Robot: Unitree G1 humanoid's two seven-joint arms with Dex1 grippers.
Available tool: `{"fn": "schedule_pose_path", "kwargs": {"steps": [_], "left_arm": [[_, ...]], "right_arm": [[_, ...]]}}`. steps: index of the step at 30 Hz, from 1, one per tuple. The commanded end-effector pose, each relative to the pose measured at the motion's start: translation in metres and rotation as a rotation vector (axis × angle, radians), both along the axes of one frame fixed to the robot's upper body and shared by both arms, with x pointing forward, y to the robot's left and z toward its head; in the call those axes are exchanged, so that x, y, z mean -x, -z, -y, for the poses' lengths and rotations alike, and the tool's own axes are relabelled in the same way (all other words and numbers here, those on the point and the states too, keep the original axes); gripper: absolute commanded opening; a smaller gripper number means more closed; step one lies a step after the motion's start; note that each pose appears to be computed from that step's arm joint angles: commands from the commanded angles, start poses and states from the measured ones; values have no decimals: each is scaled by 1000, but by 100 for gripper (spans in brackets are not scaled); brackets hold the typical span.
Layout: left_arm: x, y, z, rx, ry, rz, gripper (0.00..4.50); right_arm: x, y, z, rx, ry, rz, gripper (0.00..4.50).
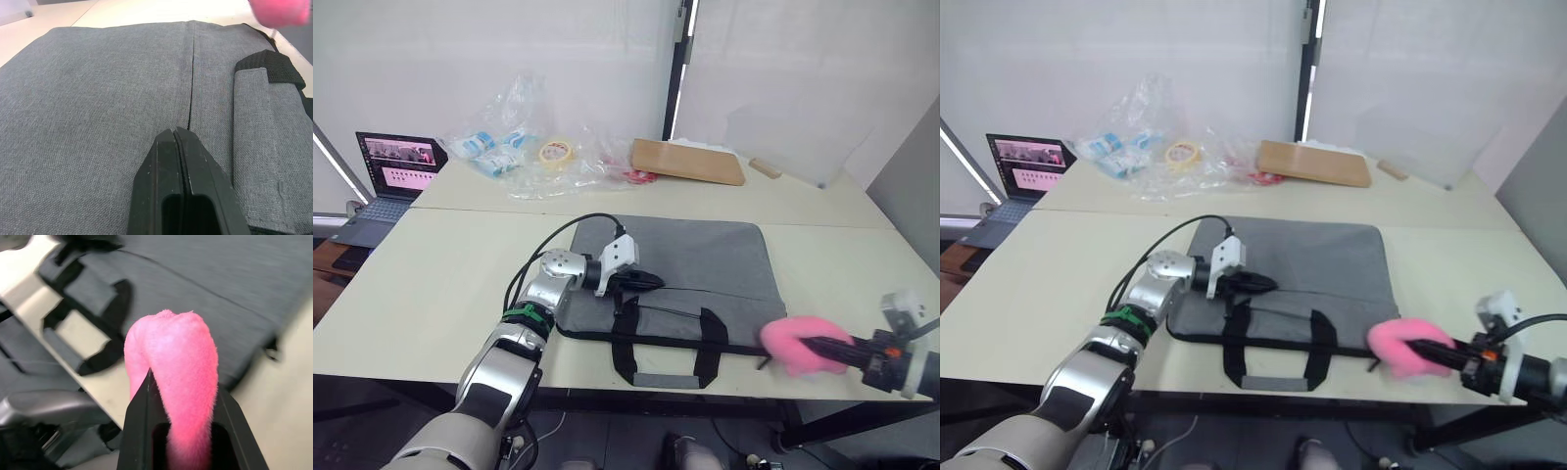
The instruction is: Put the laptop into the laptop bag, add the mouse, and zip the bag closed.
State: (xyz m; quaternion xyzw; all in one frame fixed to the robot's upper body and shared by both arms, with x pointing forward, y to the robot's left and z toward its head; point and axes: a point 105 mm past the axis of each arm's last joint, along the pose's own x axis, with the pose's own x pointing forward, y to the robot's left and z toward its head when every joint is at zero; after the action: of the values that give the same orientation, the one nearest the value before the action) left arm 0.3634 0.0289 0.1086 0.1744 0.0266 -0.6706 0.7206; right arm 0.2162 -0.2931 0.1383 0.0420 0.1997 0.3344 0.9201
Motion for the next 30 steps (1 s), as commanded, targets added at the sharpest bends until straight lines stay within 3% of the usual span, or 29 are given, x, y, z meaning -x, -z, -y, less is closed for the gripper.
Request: {"fn": "schedule_pose_path", "kwargs": {"steps": [1, 4, 11, 18, 23, 30], "left_arm": [[14, 59, -21, -204, -16, -147, 0], [14, 59, -21, -209, -15, -145, 0], [15, 59, -20, -207, -11, -150, 0], [16, 58, -21, -205, -7, -152, 0], [15, 57, -27, -203, -21, -151, 0], [14, 57, -27, -197, -32, -154, 0]], "right_arm": [[-7, -14, 27, -33, 129, 79, 3], [-16, -19, 34, -74, 197, 113, 3], [-67, -19, 38, -68, 417, 226, 3], [-98, -13, 30, -57, 496, 233, 3], [-107, -17, 36, -18, 542, 234, 3], [-98, -21, 55, 14, 615, 238, 3]]}}
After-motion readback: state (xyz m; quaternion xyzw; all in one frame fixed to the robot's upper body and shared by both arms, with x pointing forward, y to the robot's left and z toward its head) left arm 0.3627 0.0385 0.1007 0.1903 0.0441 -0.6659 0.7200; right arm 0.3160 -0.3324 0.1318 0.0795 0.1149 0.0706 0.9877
